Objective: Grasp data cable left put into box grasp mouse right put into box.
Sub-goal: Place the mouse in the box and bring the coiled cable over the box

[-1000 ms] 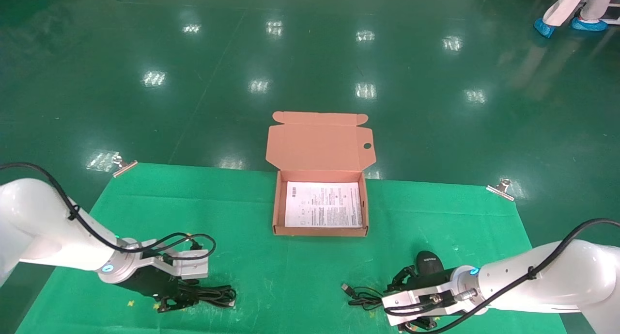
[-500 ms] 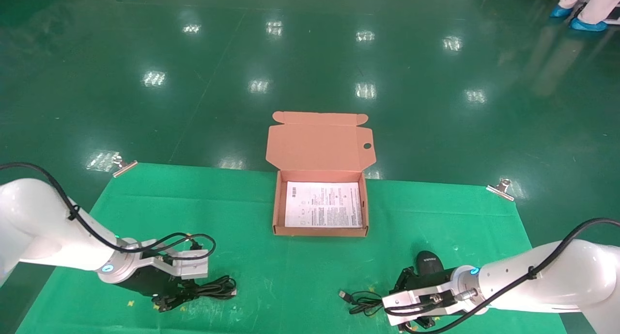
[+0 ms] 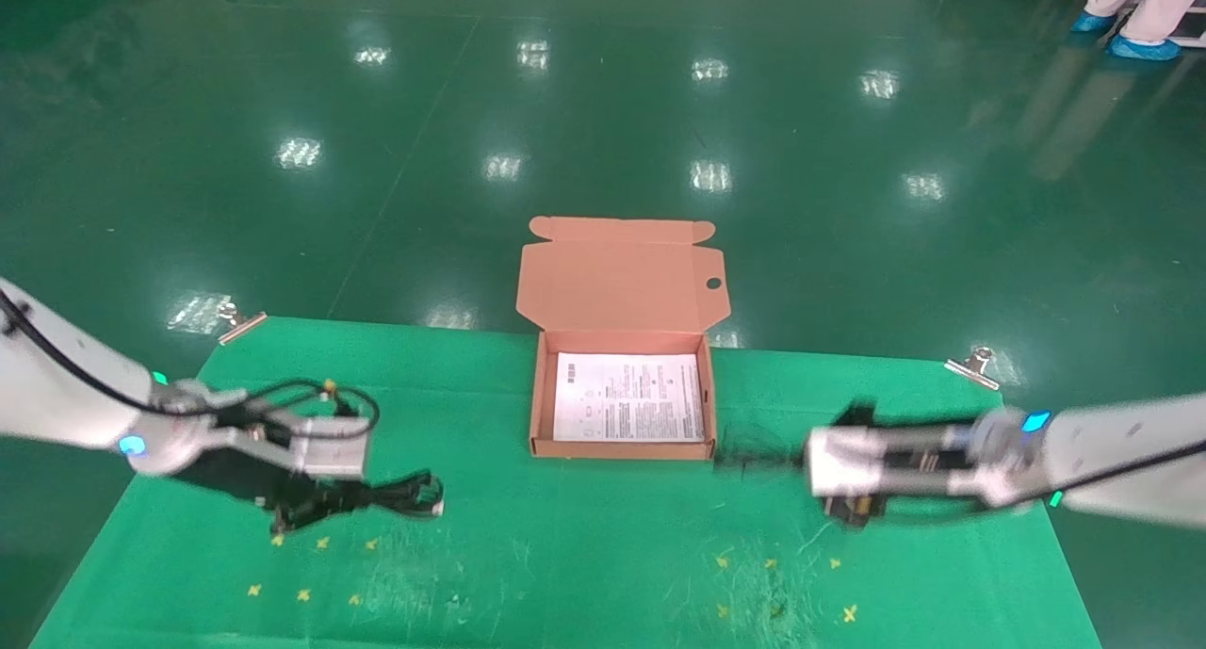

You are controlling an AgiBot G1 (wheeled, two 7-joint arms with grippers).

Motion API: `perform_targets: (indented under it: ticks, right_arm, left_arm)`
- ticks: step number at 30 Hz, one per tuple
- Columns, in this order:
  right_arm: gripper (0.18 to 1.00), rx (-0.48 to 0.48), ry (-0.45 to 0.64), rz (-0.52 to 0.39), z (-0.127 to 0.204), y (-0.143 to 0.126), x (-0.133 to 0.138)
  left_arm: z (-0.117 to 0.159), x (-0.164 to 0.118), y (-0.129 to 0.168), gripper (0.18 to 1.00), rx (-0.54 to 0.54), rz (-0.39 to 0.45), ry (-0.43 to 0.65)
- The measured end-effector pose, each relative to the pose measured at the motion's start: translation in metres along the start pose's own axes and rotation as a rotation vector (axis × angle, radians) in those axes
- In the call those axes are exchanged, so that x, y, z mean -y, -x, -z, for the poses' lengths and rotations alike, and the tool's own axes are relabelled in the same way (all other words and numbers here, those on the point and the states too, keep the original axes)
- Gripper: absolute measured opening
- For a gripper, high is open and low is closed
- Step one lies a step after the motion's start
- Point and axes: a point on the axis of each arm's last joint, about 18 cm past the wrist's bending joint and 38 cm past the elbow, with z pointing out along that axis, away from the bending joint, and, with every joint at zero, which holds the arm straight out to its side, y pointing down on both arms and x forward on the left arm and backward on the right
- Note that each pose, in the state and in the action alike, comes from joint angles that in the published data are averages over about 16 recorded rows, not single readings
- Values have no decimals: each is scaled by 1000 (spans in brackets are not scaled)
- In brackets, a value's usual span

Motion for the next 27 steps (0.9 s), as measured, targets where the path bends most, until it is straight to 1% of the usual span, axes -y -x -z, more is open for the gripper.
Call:
perform_targets:
  ticks: [6, 12, 18, 27]
  right_arm:
    - [217, -169, -57, 2, 23, -62, 26]
    - [217, -283, -141, 34, 34, -109, 64]
    - [217, -347, -216, 66, 35, -141, 99]
    - [217, -393, -292, 102, 30, -170, 140]
  left_arm:
    - [38, 21, 32, 263, 134, -55, -5]
    - [65, 46, 63, 263, 273, -94, -8]
    - [81, 70, 91, 262, 389, -138, 5]
    - [92, 100, 125, 262, 512, -201, 23]
